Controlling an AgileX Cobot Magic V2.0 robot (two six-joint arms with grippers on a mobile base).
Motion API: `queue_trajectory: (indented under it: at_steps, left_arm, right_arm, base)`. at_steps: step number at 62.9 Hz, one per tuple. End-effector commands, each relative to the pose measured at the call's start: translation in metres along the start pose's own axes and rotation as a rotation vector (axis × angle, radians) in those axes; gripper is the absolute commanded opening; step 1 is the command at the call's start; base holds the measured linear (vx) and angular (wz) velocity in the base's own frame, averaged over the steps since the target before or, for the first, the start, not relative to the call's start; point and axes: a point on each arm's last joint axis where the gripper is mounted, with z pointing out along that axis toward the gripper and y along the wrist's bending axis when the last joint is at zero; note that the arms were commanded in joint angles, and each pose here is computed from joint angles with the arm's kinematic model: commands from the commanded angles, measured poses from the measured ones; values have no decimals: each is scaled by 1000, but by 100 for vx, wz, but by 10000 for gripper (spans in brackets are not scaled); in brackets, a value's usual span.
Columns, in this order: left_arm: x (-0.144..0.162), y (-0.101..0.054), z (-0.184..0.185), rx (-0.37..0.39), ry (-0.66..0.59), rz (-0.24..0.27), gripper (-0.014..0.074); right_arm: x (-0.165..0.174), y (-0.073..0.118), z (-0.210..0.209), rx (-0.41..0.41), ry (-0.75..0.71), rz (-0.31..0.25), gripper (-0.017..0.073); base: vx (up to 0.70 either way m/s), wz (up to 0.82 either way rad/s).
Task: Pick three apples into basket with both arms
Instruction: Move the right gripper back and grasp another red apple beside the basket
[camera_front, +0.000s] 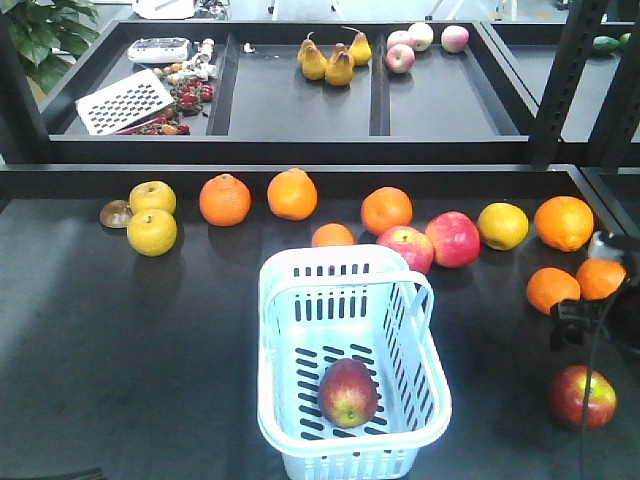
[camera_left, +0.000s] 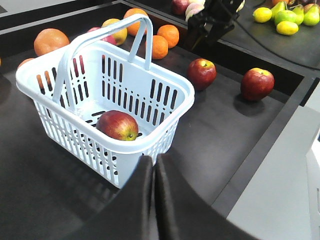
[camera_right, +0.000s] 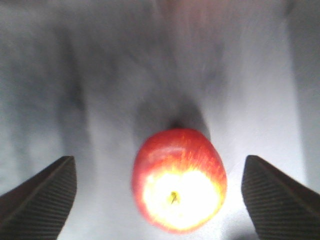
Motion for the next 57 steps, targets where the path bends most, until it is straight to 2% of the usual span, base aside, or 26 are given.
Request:
queue_trajectory:
  at_steps: [1, 18, 27, 34, 43, 50, 52, 57]
  left_arm:
    - [-10, 1, -1, -14, -51, -25, -6]
    - [-10, 1, -1, -14, -51, -25, -6]
    - [-10, 1, -1, -14, -51, -25, -6]
    - [-10, 1, -1, -14, -51, -25, -6]
    - [-10, 1, -1, -14, -51, -25, -6]
    - [-10, 1, -1, -14, -51, -25, -6]
    - [-10, 1, -1, -14, -51, -25, -6]
    - [-10, 1, -1, -14, -51, -25, -6]
  right_arm:
    - [-10, -4, -3, 21, -55, -12, 620]
    - [-4, -9, 34, 26, 41, -14, 608]
    - [0, -9, 43, 19, 82, -12, 566]
    - [2, -8, 41, 12, 104, -19, 466]
    - [0, -5, 19, 2, 83, -49, 220]
    - [0, 2, -19, -19, 32, -85, 15]
    - [1, 5, -31, -31, 24, -85, -16]
    - [6, 14, -63, -69, -25, -103, -10]
  base:
    - [0, 0]
    - [0, 0]
    - [0, 0]
    - [0, 0]
    - [0, 0]
    - [0, 0]
    - [0, 0]
    - [0, 0]
